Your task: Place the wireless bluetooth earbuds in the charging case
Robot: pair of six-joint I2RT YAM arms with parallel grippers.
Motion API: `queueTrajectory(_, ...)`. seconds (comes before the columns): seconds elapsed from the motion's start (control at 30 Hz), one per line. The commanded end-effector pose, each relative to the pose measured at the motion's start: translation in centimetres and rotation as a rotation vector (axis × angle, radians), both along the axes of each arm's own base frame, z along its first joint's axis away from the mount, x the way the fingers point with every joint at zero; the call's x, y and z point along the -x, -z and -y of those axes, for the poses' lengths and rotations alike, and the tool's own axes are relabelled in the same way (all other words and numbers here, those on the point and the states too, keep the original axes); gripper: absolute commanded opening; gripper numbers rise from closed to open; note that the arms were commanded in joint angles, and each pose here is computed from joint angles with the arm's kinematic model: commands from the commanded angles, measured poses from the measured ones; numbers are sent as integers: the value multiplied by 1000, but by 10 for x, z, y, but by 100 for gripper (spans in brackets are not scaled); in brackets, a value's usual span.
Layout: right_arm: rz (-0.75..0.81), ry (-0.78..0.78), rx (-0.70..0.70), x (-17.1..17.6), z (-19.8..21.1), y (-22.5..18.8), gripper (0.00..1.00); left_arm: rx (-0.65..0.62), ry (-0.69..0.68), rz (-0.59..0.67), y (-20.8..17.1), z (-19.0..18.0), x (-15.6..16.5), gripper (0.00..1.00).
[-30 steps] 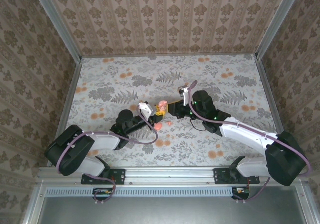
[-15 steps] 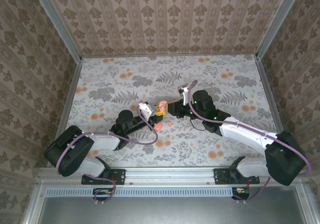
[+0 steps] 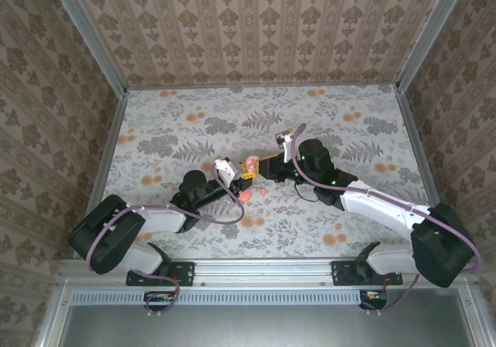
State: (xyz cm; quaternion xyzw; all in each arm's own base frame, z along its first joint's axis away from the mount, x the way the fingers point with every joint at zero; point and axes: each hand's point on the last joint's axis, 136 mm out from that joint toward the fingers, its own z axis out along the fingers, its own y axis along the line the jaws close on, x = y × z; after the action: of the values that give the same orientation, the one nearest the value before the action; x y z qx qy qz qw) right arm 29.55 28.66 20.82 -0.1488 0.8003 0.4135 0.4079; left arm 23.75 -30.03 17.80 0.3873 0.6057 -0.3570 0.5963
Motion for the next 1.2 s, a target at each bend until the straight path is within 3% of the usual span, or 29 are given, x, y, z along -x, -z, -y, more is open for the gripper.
queueTrajectory(0.0,53,20,-18,-3,4,-24,37,7,16,39,-7,0,5,7)
queueTrajectory(0.67,176,-28,41,28,31,-63,38,33,50,62,-15,-1,14,6)
queueTrajectory(0.8,180,-32,29,28,35,-66,43,38,49,68,-18,-3,16,5)
queueTrajectory(1.17,-29,-82,-69,17,24,-55,37,35,66,90,-26,-4,21,5)
